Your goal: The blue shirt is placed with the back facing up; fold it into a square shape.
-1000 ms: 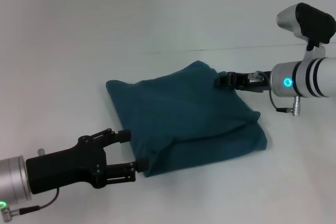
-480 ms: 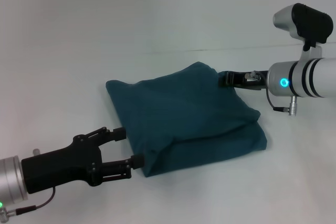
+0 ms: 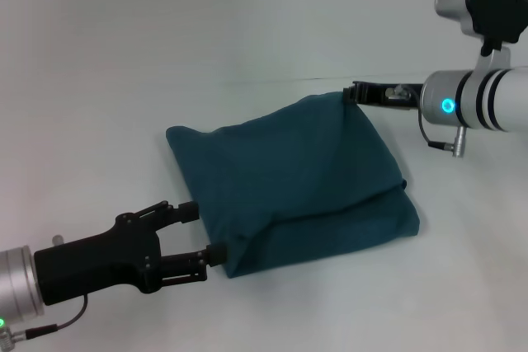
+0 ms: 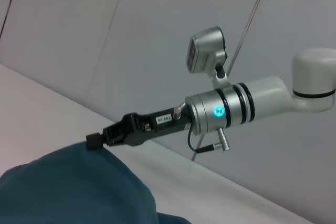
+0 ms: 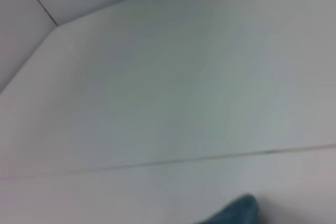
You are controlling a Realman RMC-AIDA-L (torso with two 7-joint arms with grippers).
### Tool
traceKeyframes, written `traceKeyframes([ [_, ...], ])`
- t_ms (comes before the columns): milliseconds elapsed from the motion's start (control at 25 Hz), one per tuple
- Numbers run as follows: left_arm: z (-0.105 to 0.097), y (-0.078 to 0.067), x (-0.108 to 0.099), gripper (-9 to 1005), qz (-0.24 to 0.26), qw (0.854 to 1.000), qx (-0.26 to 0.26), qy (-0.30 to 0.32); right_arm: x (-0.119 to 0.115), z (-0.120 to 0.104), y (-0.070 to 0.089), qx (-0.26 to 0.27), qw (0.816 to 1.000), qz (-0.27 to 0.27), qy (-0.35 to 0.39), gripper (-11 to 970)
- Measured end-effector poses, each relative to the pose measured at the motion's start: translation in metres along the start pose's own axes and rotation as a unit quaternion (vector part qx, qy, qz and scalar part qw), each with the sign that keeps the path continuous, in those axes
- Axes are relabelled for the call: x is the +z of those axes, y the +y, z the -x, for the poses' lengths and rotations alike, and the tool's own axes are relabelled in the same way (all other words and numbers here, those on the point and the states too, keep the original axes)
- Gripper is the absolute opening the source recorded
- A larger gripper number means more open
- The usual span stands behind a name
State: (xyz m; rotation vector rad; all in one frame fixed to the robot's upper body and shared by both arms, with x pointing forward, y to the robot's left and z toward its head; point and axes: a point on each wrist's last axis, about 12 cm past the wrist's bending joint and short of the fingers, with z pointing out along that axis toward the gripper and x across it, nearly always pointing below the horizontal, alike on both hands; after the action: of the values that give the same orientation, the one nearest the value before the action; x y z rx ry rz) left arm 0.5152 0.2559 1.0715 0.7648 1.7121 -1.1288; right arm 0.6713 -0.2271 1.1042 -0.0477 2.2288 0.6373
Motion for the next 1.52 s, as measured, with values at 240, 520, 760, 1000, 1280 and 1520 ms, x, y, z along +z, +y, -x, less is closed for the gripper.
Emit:
traceKeyframes([
  [240,0.001,0.000,-0.001,949,0.002,1.000,-0.005,-0.005,-0.003,0.008,0.000,-0.010,1.000,-0.001,-0.010,12],
  [520,0.000,0.000,-0.002,949,0.004,1.000,-0.011,-0.011,-0.004,-0.002,-0.008,-0.003,1.000,-0.009,-0.002,19],
  [760,0.000,-0.001,-0.001,949,0.004,1.000,-0.012,-0.012,-0.012,-0.014,-0.022,0.012,1.000,-0.019,-0.003,96],
  [1000,0.000,-0.001,-0.001,949,0.003,1.000,-0.012,-0.012,-0.043,-0.015,-0.044,0.052,0.998,0.020,0.000,207],
  [1280,-0.001,-0.001,0.000,949,0.001,1.000,-0.013,-0.011,-0.080,-0.021,-0.060,0.107,0.988,0.091,0.060,472],
  [1520,-0.003,-0.002,0.000,949,0.000,1.000,-0.017,-0.011,-0.099,-0.026,-0.066,0.153,0.976,0.114,0.101,687],
])
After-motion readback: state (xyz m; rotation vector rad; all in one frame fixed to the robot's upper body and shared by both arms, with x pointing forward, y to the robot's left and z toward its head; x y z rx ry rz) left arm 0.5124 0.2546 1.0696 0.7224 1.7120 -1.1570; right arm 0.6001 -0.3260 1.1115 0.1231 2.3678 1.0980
